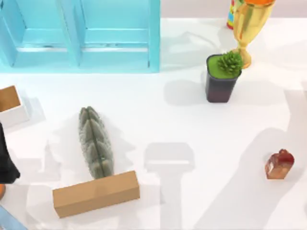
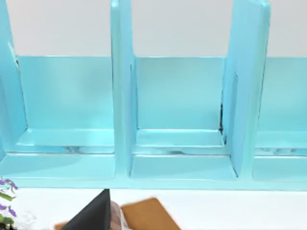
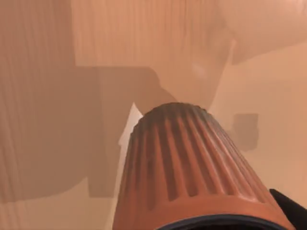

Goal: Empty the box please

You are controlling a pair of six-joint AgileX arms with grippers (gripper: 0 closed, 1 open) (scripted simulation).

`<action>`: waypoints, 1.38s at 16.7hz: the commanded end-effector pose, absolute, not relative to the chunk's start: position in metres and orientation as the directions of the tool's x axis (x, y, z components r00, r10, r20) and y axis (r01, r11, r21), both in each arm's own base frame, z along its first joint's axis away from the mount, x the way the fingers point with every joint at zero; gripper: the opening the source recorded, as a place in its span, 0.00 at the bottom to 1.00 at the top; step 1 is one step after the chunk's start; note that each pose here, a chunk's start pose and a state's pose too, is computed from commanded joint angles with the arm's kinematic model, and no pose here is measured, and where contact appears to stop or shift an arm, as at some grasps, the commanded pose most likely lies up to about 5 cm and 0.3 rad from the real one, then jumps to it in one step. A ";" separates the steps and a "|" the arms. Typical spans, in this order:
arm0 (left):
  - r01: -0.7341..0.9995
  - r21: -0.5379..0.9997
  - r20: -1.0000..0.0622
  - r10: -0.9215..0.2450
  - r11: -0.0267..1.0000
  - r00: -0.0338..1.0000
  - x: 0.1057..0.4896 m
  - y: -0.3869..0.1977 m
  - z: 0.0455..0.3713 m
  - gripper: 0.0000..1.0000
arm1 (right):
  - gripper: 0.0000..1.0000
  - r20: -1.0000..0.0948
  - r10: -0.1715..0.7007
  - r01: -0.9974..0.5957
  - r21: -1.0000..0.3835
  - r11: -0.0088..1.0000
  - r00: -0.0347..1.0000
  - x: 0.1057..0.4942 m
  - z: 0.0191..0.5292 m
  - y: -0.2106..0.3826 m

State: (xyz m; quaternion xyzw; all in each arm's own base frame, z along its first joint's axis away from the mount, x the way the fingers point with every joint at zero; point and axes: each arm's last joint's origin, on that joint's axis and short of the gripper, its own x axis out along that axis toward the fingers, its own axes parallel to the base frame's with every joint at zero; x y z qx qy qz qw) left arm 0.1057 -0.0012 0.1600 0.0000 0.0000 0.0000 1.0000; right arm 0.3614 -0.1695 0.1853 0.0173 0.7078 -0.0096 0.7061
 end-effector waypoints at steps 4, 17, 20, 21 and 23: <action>0.000 0.000 0.000 0.000 1.000 1.000 0.106 -0.001 0.160 1.00 | 0.00 -1.000 0.013 0.037 0.013 0.999 -0.006 0.363 0.237 -0.170; 0.000 0.000 0.000 0.000 1.000 1.000 0.106 -0.001 0.160 1.00 | 0.00 -1.000 0.010 0.037 0.009 0.999 -0.011 0.363 0.282 -0.143; 0.000 0.000 0.000 0.000 1.000 1.000 0.106 -0.001 0.160 1.00 | 0.00 -1.000 0.006 0.037 0.005 0.999 -0.025 0.371 0.271 -0.089; 0.000 0.000 0.000 0.000 1.000 1.000 0.106 -0.001 0.160 1.00 | 0.00 -1.000 0.003 0.037 0.002 0.999 -0.030 0.371 0.266 -0.066; 0.000 0.000 0.000 0.000 1.000 1.000 0.106 -0.001 0.160 1.00 | 0.00 -0.999 -0.005 0.036 -0.006 0.999 -0.039 0.366 0.256 -0.018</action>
